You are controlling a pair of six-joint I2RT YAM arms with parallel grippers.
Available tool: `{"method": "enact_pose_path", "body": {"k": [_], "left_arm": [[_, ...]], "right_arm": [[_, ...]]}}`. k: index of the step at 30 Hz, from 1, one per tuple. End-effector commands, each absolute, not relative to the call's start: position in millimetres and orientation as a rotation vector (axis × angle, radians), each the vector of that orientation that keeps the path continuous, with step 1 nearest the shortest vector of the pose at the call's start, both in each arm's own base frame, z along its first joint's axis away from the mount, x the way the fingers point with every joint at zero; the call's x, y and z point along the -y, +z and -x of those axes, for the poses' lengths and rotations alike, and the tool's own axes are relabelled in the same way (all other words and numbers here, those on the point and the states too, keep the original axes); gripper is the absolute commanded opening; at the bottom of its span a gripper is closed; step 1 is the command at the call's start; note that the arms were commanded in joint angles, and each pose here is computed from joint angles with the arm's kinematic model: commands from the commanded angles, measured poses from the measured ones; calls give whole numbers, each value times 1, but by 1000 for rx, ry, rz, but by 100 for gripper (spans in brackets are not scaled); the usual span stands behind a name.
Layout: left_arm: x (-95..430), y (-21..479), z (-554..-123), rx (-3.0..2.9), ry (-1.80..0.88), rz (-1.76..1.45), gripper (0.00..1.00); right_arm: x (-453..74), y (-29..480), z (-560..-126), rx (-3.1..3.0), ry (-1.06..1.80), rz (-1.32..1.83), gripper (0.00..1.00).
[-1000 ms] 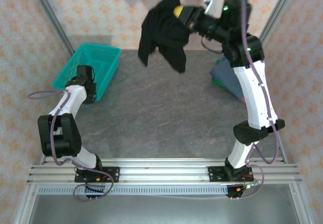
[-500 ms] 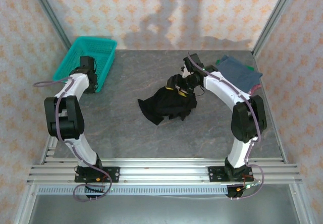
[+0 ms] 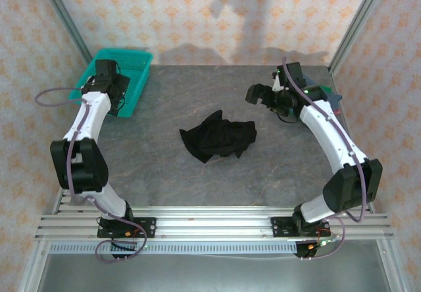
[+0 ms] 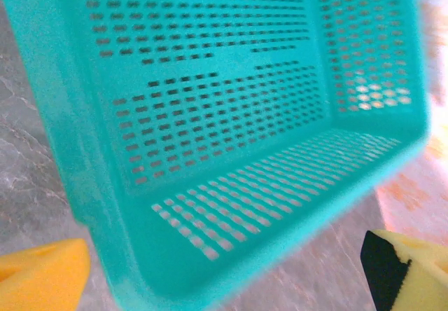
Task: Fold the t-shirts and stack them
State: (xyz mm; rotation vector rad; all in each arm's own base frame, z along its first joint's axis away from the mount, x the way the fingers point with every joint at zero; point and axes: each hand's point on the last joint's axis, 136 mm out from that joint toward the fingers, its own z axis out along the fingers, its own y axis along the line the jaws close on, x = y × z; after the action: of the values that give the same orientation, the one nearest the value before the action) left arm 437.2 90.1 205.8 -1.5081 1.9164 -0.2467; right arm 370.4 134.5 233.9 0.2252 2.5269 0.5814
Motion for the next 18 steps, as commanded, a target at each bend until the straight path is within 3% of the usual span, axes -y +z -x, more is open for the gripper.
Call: {"method": "enact_pose_path", "body": {"k": [1, 4, 8, 13, 18], "left_arm": [[-67, 247, -409, -2000, -178, 1316, 100], [-49, 241, -387, -2062, -178, 1260, 100], [-32, 226, -359, -2109, -220, 1230, 100], [35, 189, -325, -2301, -355, 1074, 99], [100, 122, -297, -2448, -530, 1041, 90]], "right_arm": [[-140, 217, -350, -2577, 618, -142, 98], [-170, 226, -336, -2529, 857, -32, 92], [-199, 223, -312, -2551, 931, 173, 89], [-248, 211, -272, -2557, 861, 550, 88], [-279, 193, -260, -2506, 714, 762, 86]]}}
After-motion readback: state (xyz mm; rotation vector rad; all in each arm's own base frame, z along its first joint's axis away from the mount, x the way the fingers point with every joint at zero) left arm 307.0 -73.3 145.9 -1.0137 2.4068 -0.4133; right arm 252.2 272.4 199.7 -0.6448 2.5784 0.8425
